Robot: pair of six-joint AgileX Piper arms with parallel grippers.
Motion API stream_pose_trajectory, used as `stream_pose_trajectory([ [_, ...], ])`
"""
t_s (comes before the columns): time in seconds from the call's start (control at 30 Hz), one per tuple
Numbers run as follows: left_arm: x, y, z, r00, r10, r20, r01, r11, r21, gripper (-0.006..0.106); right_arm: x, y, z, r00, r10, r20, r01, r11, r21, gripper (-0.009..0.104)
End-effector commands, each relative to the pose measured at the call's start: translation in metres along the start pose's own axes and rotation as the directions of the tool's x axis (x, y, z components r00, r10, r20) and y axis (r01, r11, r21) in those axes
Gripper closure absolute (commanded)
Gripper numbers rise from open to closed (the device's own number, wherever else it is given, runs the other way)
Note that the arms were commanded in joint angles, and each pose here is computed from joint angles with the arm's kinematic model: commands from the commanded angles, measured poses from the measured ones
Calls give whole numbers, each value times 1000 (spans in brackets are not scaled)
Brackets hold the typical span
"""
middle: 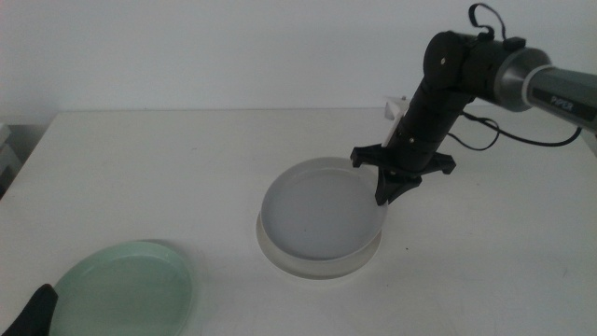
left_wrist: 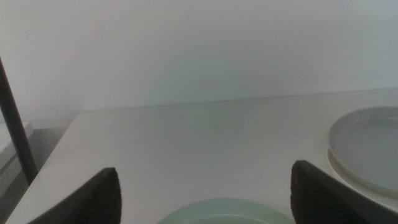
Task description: Stack the three bowls on top of each other.
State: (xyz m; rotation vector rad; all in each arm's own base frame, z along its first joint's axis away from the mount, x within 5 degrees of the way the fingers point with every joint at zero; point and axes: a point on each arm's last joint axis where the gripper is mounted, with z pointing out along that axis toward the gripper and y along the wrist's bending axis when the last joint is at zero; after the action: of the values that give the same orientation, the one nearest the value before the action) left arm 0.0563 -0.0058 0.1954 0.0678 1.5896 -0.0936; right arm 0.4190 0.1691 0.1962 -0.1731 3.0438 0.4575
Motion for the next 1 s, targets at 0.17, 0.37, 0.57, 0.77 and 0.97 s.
stream_pose_trajectory([
  [0.17,-9,0,-2,996,-23,90,22,1000,6,-4,-1,15,-29,996,-51,75,56,997,-62,91],
  [0.37,-9,0,-2,996,-23,90,22,1000,6,-4,2,16,-29,997,-64,46,67,995,-72,65],
  [0.57,-9,0,-2,996,-23,90,22,1000,6,-4,13,24,-70,984,-173,53,176,982,-71,43],
  [0.77,-9,0,-2,996,-23,90,22,1000,6,-4,50,38,-142,939,-277,202,297,952,-77,45],
  [0.97,-9,0,-2,996,-23,90,22,1000,6,-4,125,29,-176,886,-303,352,342,938,-54,47],
])
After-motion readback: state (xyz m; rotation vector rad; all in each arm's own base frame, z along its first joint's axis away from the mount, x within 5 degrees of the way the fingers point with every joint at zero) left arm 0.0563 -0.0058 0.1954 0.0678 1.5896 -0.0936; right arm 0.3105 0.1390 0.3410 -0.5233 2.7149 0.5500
